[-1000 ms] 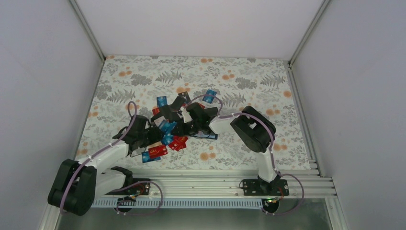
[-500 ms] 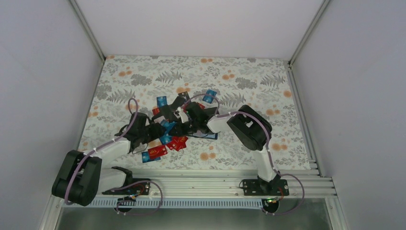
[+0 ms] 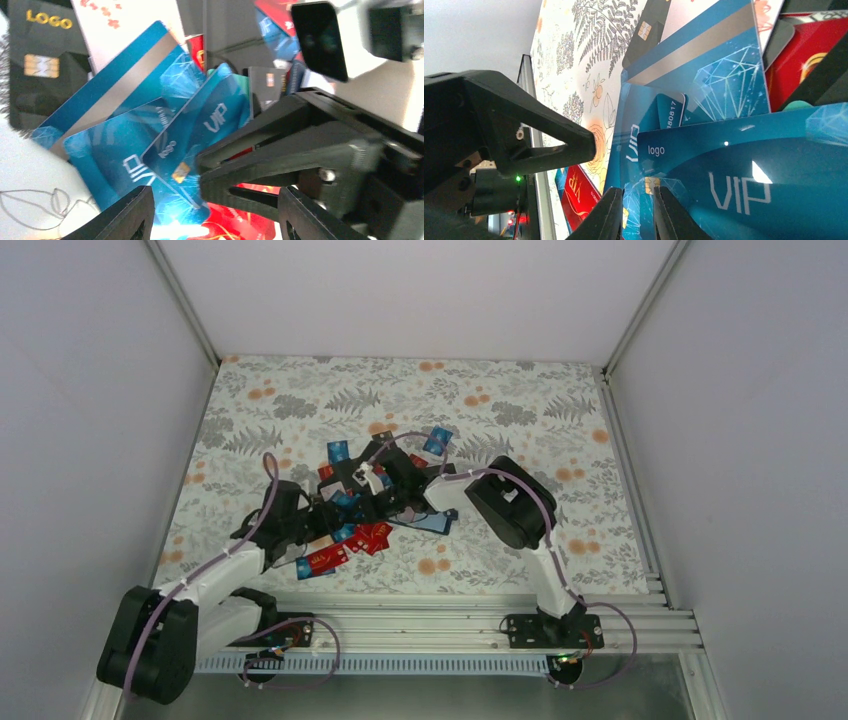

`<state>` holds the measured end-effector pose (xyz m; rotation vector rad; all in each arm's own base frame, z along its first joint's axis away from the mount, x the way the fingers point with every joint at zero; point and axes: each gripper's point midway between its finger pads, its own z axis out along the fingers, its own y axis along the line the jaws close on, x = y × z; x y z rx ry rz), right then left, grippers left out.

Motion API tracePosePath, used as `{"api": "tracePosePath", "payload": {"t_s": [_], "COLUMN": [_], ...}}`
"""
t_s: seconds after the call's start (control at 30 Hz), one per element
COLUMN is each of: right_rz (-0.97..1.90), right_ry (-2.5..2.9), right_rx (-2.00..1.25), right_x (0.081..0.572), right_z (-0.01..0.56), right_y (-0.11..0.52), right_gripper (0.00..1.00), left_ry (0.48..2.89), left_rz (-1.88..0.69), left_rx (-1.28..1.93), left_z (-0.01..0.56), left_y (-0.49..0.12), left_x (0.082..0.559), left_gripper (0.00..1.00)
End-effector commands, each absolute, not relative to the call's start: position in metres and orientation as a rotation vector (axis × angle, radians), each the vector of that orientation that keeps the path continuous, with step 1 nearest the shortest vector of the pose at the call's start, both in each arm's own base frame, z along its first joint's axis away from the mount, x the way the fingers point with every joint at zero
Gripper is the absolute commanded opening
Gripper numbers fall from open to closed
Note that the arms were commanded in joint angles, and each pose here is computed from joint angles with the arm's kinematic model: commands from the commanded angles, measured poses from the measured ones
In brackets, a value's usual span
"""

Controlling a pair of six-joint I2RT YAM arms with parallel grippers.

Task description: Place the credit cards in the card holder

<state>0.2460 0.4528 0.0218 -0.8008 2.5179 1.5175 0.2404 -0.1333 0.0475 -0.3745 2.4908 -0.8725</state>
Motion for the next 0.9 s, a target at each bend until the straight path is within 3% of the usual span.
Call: {"api": "tracePosePath", "payload": {"t_s": [0.0, 0.1, 0.33, 0.53, 0.87], "right_rz": [1.352, 1.356, 1.306, 1.263, 1.204], "right_ry": [2.806, 2.799, 2.669, 2.573, 2.458], "right_rx": [-0.776, -0.789, -0.895, -0.947, -1.066], "right_x": [0.219, 0.219, 0.238, 0.269, 0.33], "right_z": [-0.05, -0.047, 0.0, 0.029, 0.039], "right_y": [0.42, 0.421, 0.426, 0.429, 0.441], "right_gripper": [0.19, 0.19, 0.2, 0.35, 0.5], "left_ry": [2.407, 2.398, 2.439, 2.466, 2.572], "left_rz": [-0.961, -0.934, -0.546, -0.425, -0.505], "left_rx": [-0.273, -0.281, -0.489, -0.507, -0.528], "left_z": [0.07, 0.074, 0.071, 0.068, 0.047], "left_y": [-0.144, -0.14, -0.089, -0.077, -0.091], "left_x": [0.245, 0.245, 0.251, 0.259, 0.25], "left_gripper": [0.63, 0.63, 0.62, 0.62, 0.58]}}
